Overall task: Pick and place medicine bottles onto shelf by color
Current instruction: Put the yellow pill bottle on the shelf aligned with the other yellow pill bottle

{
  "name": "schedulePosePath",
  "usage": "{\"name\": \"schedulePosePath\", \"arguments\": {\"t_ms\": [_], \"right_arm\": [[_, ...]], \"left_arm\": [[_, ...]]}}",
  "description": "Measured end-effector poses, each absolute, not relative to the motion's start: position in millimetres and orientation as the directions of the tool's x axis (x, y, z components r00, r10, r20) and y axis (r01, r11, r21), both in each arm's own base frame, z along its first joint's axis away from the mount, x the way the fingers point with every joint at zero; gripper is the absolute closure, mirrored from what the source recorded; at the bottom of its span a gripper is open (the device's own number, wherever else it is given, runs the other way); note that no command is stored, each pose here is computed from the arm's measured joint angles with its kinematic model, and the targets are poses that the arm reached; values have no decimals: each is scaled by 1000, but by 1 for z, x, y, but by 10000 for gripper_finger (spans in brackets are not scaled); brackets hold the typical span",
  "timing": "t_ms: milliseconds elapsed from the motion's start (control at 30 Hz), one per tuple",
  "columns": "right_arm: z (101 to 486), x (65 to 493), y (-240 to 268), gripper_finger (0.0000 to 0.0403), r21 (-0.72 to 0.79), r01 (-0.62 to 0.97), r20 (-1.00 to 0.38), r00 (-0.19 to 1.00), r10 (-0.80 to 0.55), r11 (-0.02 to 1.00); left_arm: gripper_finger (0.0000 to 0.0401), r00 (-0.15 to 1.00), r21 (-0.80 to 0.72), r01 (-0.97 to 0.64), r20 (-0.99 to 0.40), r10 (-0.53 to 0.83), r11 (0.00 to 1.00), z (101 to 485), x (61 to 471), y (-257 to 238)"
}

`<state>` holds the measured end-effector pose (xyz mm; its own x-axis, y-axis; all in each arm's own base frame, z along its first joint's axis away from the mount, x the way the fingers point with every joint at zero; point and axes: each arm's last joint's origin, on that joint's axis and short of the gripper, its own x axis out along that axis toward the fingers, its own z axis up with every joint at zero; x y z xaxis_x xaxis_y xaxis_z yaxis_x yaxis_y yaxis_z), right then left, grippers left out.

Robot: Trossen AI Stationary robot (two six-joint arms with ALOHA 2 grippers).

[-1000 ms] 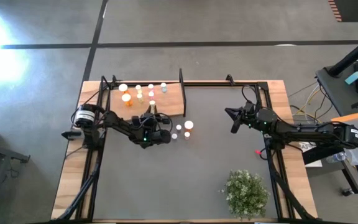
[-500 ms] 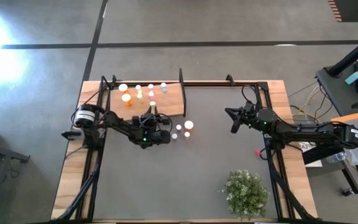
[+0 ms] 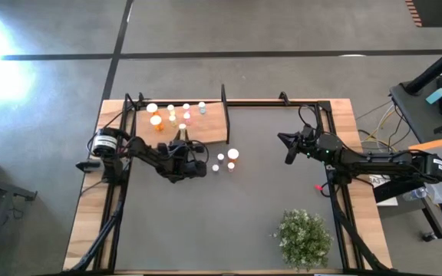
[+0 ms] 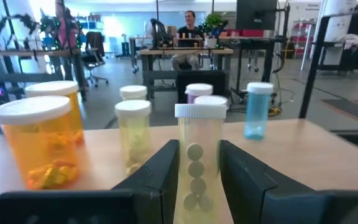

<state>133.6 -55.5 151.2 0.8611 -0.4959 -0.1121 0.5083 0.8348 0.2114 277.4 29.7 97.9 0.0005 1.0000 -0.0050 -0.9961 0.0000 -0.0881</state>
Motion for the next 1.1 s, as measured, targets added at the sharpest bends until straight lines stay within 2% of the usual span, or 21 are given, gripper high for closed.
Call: {"name": "schedulePosePath", "arguments": {"t_ms": [400,1100], "right_arm": [[151,134,-56,394,212,508,-112,861,-496,835],[151,134,-56,394,212,509,-112,861,-496,835]], "left_arm": [[313,-7,-13,-1000,1,1000,-7,84,256,31],[305,-35,-38,-999,1,999,-35,80,248,38]]}}
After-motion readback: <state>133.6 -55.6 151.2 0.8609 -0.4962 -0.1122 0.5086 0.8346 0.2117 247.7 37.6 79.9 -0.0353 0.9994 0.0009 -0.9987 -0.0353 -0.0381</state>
